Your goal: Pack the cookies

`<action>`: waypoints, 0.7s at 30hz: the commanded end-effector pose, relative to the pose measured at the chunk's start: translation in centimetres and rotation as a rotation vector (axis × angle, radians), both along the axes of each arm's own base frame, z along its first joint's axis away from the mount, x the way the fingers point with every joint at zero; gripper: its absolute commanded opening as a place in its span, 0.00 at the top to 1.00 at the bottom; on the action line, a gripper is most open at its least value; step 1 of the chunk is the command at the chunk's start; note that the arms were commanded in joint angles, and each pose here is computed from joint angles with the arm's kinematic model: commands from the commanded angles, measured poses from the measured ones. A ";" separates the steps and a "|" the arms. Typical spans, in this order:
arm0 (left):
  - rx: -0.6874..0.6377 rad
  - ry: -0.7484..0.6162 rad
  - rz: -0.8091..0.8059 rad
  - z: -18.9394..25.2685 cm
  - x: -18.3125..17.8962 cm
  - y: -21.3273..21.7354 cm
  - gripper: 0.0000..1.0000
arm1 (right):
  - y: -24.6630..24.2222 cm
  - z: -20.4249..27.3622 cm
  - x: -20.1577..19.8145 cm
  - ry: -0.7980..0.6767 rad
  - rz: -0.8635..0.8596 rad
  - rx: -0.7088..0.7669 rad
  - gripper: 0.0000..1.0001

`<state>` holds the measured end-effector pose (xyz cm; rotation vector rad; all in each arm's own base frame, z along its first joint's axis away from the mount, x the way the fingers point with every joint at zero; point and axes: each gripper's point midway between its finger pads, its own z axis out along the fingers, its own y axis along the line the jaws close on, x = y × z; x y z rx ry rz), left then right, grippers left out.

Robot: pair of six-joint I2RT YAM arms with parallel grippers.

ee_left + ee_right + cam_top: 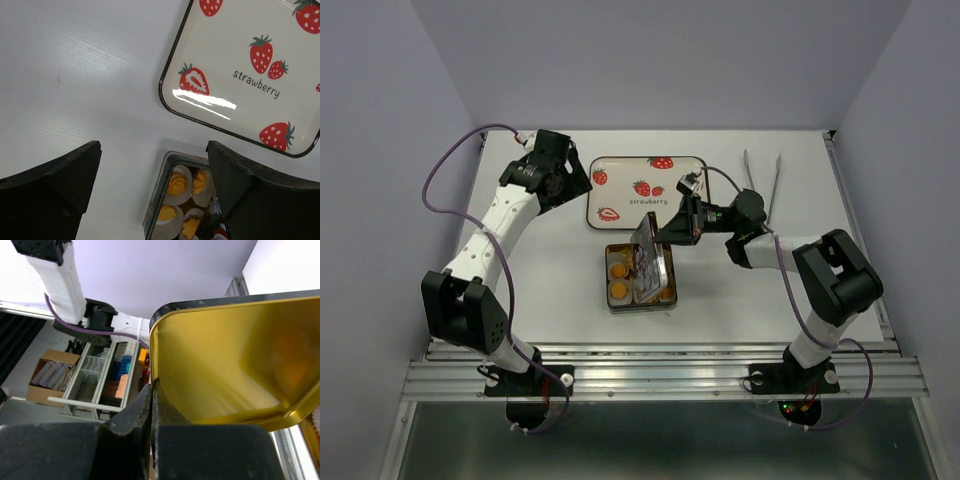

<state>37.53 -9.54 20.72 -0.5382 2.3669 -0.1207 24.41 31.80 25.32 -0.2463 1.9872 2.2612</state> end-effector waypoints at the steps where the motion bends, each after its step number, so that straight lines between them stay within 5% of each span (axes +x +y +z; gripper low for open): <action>1: -0.010 -0.068 0.003 1.5 0.1 0.4 0.01 | 0.4 -1.2 0.5 -0.075 -0.029 0.017 0.99; 8: -0.019 -0.084 -0.008 1.8 -0.1 0.3 0.01 | -0.4 -2.0 -0.4 -0.027 -0.043 0.095 0.99; 21: -0.033 -0.096 -0.035 2.0 0.2 -0.3 0.01 | -2.0 -5.3 -0.1 0.007 -0.060 -0.042 0.91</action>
